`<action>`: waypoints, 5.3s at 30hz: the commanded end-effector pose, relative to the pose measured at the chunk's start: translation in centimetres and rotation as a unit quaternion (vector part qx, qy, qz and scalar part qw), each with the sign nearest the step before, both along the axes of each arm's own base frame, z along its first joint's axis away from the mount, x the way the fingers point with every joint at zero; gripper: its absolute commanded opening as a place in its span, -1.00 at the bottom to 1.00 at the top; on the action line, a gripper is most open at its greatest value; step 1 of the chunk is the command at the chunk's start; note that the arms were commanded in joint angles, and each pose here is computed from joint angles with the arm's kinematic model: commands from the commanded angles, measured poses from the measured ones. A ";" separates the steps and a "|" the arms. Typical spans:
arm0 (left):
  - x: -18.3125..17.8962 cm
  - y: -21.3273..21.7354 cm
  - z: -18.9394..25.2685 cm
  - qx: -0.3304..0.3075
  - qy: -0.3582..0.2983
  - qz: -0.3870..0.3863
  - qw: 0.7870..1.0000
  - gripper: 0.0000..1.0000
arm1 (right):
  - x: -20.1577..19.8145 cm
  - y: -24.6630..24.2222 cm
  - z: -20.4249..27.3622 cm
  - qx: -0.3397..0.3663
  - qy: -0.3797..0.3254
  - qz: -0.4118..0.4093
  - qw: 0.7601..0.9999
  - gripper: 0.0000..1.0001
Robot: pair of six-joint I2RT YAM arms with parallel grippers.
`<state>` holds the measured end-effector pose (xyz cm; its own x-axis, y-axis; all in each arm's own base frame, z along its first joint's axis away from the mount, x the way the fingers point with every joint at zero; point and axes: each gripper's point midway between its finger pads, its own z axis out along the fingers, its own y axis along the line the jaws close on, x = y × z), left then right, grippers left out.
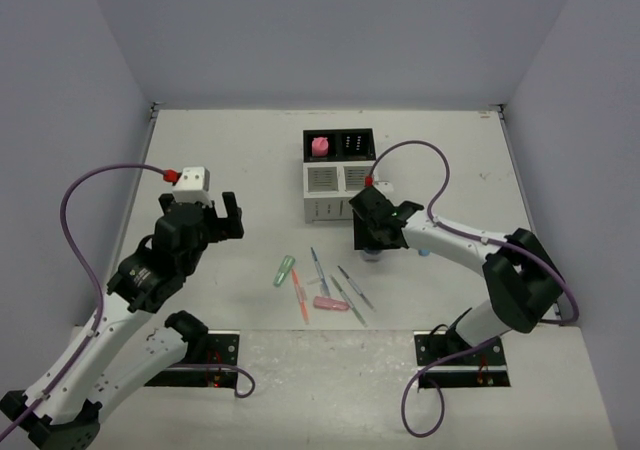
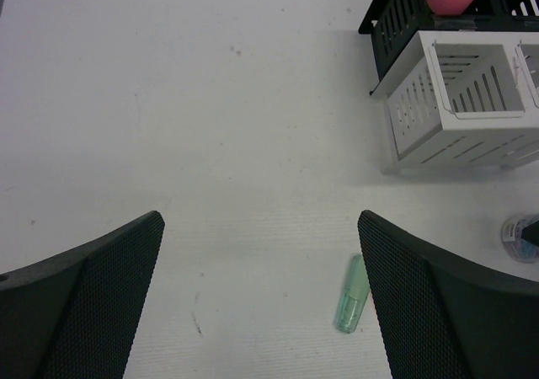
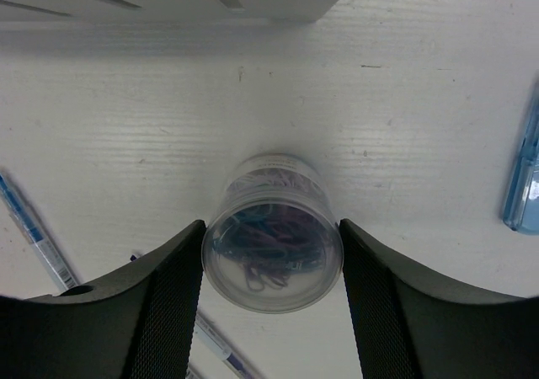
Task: Sort the stationery into containers
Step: Pick up the stationery from the center of the board, then place the stationery in the storage box, then pick up the pen from the center of the board.
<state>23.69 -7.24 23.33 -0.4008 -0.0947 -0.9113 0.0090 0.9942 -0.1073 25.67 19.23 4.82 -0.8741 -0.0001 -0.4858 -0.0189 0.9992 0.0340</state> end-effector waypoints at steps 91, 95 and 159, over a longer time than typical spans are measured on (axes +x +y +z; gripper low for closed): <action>0.8 -1.9 -0.7 0.002 0.002 -0.048 0.999 1.00 | 25.8 3.5 17.2 -0.009 -0.195 0.075 0.978 0.14; 0.8 -1.9 -0.7 0.002 0.002 -0.048 0.999 1.00 | 25.7 3.6 16.2 -0.007 -0.186 0.077 0.979 0.19; 1.2 -3.1 -4.3 0.006 0.070 -0.051 0.996 1.00 | -9.7 4.6 0.6 -0.004 0.072 0.194 0.978 0.05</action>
<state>24.71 -10.13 18.48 -0.5545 -0.0321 -0.8316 0.0772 0.9930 -0.0899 15.57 23.53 6.48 -0.8523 -0.3643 -0.3753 -0.4299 0.8966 0.1062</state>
